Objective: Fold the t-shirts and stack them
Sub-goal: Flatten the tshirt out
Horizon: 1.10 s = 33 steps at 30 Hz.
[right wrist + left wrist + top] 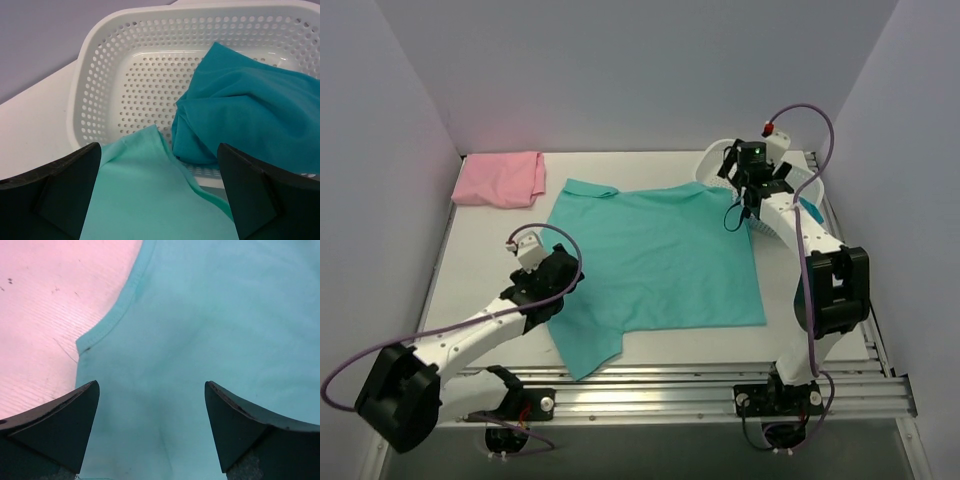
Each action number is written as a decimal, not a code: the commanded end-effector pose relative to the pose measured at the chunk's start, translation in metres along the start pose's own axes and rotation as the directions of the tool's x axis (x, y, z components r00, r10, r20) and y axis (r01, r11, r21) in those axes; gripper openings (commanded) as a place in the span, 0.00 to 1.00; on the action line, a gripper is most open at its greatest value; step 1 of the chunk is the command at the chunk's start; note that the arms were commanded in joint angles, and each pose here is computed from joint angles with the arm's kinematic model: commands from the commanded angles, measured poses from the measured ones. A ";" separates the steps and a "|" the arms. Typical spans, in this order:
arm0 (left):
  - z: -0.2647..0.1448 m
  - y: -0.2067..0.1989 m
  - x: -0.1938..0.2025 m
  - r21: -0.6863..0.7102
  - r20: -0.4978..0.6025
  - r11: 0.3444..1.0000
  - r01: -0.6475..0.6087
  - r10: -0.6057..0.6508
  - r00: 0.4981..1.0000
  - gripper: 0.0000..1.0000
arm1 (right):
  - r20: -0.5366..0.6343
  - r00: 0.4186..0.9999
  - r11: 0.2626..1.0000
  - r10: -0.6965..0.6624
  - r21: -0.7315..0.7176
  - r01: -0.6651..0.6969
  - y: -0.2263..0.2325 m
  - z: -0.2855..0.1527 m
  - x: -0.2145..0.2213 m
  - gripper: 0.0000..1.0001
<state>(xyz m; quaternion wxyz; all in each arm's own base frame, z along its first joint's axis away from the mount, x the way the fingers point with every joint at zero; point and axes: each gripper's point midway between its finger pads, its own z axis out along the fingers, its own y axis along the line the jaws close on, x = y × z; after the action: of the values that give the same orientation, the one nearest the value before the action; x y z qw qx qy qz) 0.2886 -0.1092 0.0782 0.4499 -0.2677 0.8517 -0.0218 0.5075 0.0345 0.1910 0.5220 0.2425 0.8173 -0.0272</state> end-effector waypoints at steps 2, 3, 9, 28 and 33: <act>-0.013 0.015 -0.030 -0.047 0.107 0.998 0.031 -0.025 0.994 0.95 | -0.021 1.000 1.000 0.004 0.005 -0.004 -0.011 -0.016 0.014 0.97; -0.011 0.018 -0.029 -0.070 0.099 0.997 0.010 -0.003 0.995 0.95 | -0.026 1.000 1.000 0.009 0.008 -0.008 -0.014 -0.019 0.017 0.97; -0.014 -0.015 -0.043 0.009 0.123 1.000 0.000 -0.001 0.992 0.95 | -0.035 0.997 0.994 0.069 0.083 -0.066 -0.047 -0.042 0.036 0.99; 0.026 -0.114 -0.031 0.247 0.080 0.967 -0.064 0.046 0.996 0.95 | -0.121 0.984 0.977 0.129 0.188 -0.105 -0.086 0.014 0.081 0.99; 0.031 -0.119 -0.022 0.272 0.064 0.960 -0.066 0.050 0.997 0.95 | -0.104 0.987 0.972 0.126 0.210 -0.102 -0.095 0.009 0.082 0.99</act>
<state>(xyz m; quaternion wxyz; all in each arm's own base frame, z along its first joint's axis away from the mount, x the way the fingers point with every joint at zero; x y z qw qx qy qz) 0.3589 -0.1799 0.0901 0.4842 -0.1801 0.8521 -0.0838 0.4533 -0.0155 0.0905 0.4417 0.3353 0.8302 -0.0565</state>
